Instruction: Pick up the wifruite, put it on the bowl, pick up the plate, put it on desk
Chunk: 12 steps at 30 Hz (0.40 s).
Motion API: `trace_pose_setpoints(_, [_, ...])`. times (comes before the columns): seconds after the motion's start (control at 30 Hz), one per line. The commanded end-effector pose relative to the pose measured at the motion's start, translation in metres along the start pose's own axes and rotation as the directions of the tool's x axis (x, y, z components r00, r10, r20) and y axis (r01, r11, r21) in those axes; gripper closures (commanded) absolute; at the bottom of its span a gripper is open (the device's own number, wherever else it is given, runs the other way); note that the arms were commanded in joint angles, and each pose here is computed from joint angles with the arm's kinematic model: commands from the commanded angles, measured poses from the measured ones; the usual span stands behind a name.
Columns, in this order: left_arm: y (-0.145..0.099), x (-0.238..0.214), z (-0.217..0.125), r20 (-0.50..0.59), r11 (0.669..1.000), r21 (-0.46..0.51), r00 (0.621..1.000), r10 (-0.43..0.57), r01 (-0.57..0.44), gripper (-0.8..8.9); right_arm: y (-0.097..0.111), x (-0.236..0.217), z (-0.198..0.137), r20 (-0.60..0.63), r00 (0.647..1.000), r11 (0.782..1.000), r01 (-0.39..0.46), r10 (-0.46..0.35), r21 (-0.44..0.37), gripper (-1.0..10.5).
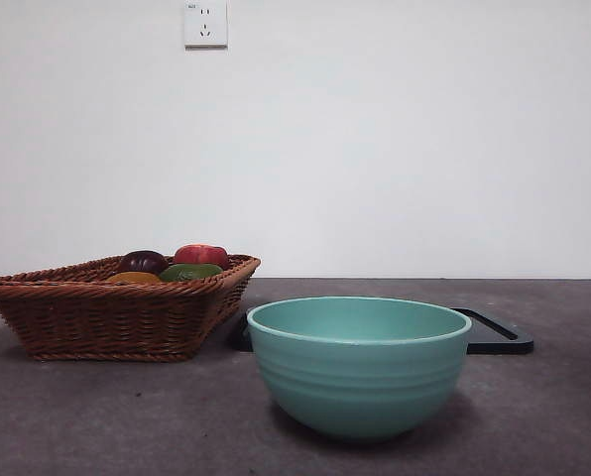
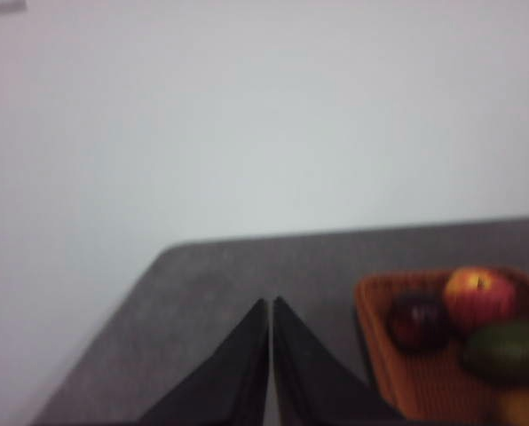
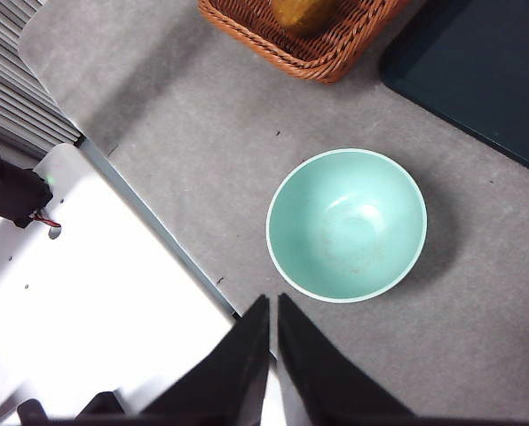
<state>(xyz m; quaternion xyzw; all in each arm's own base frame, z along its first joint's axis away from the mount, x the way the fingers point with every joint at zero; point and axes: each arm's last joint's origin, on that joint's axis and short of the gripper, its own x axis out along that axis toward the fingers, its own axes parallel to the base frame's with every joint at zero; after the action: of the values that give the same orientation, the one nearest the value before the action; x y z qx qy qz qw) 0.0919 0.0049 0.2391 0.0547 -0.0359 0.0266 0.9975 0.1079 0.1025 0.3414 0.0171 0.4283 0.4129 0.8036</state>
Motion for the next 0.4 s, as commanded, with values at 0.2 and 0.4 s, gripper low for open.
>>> trace_pose_setpoints(0.2, [-0.004, -0.002, -0.044, -0.047, 1.000, -0.004, 0.999, -0.002, 0.001, 8.06, 0.002, 0.000, 0.003, 0.010, 1.000, 1.000, -0.009, 0.009, -0.023, 9.4])
trace_pose_setpoints(0.4, [-0.006, -0.002, -0.063, -0.074, 1.000, -0.006, 0.997, -0.004, 0.004, 8.06, 0.002, 0.000, 0.003, 0.010, 1.000, 1.000, -0.009, 0.009, -0.023, 9.4])
